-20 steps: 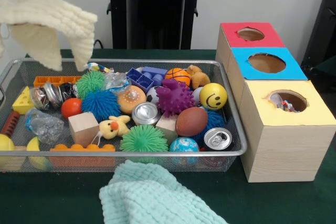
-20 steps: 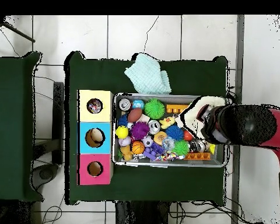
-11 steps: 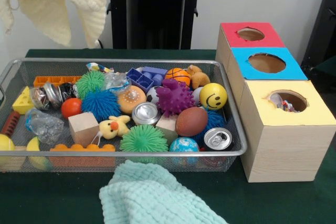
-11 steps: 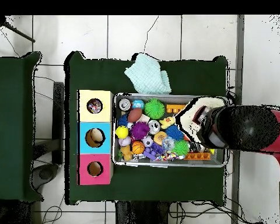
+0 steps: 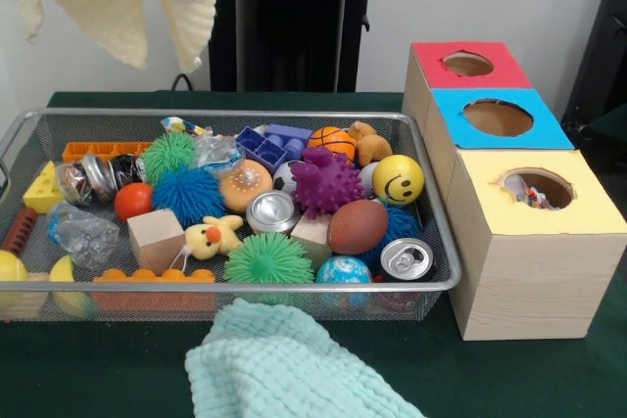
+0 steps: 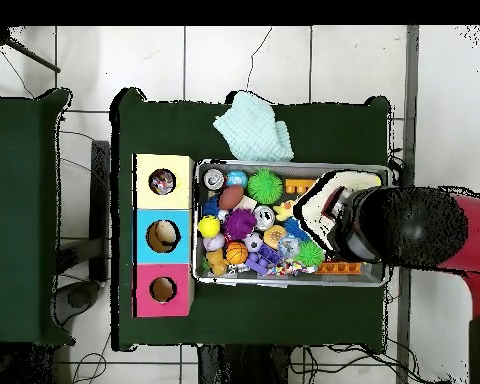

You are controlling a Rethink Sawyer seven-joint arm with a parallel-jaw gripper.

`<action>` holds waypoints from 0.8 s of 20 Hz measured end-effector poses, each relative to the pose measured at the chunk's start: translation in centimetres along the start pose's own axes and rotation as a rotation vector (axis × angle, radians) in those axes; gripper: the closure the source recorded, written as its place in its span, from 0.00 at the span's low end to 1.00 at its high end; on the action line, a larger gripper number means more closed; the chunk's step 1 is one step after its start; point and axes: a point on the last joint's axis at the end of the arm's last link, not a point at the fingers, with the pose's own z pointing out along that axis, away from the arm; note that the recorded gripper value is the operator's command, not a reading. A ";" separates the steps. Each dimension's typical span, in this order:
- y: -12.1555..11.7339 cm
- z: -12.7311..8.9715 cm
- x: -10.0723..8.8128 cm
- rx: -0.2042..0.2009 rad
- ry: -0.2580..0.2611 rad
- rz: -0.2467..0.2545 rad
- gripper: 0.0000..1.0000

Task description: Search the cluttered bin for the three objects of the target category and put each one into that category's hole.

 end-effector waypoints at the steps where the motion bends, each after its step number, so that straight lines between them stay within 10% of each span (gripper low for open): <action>1: 0.0 0.0 0.0 0.001 0.000 0.000 1.00; 16: -0.9 1.6 0.3 0.010 0.032 0.021 1.00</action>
